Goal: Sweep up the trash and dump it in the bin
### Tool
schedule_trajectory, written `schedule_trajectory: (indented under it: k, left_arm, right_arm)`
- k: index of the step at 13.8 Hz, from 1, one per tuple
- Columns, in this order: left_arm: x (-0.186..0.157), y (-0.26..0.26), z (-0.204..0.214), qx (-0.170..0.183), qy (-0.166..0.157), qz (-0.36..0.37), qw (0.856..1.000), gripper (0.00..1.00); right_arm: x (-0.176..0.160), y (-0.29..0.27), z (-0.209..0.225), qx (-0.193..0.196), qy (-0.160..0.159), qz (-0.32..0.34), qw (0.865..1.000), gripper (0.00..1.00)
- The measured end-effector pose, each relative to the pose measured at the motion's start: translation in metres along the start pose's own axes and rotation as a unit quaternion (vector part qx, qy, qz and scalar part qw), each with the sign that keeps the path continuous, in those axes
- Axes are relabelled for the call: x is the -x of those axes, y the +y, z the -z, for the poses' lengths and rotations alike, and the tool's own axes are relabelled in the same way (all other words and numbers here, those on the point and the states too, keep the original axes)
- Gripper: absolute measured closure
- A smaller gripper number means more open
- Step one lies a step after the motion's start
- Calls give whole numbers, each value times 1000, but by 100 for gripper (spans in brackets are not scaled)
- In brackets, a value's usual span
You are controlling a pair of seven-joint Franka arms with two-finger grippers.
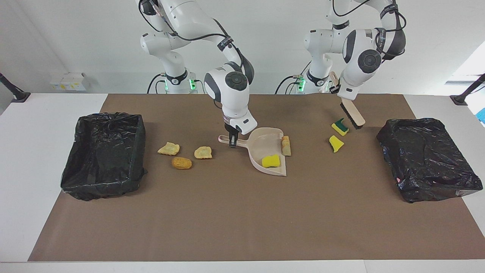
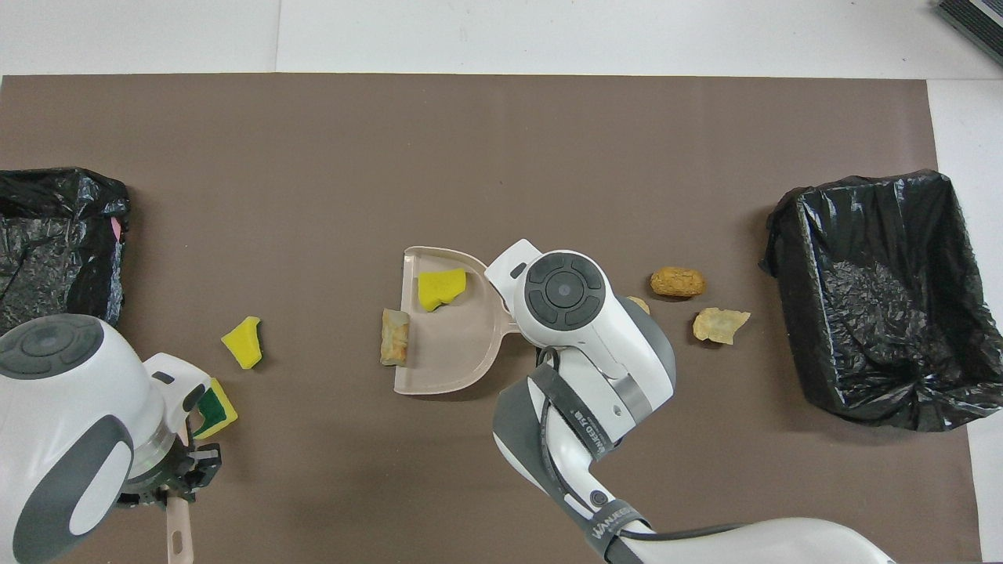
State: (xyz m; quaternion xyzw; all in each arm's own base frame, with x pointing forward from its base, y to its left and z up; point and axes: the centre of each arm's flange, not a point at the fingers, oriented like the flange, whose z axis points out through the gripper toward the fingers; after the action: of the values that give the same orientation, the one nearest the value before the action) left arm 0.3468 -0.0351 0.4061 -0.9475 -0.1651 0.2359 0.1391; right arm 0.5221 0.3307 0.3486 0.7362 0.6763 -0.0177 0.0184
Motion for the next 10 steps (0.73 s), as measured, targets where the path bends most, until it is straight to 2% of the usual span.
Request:
schedule_trajectory:
  k: [4,8,10]
  left_arm:
    - [3,-5,-28,21,29,34,999,74]
    - [-7,51,-38,33,90,31,995,74]
    - [-12,87,-40,39,107,11,993,74]
  right_arm:
    - [0,0,0,0,0,0,1000,69]
    - [0,0,0,0,0,0,1000,69]
    - [0,0,0,0,0,0,1000,69]
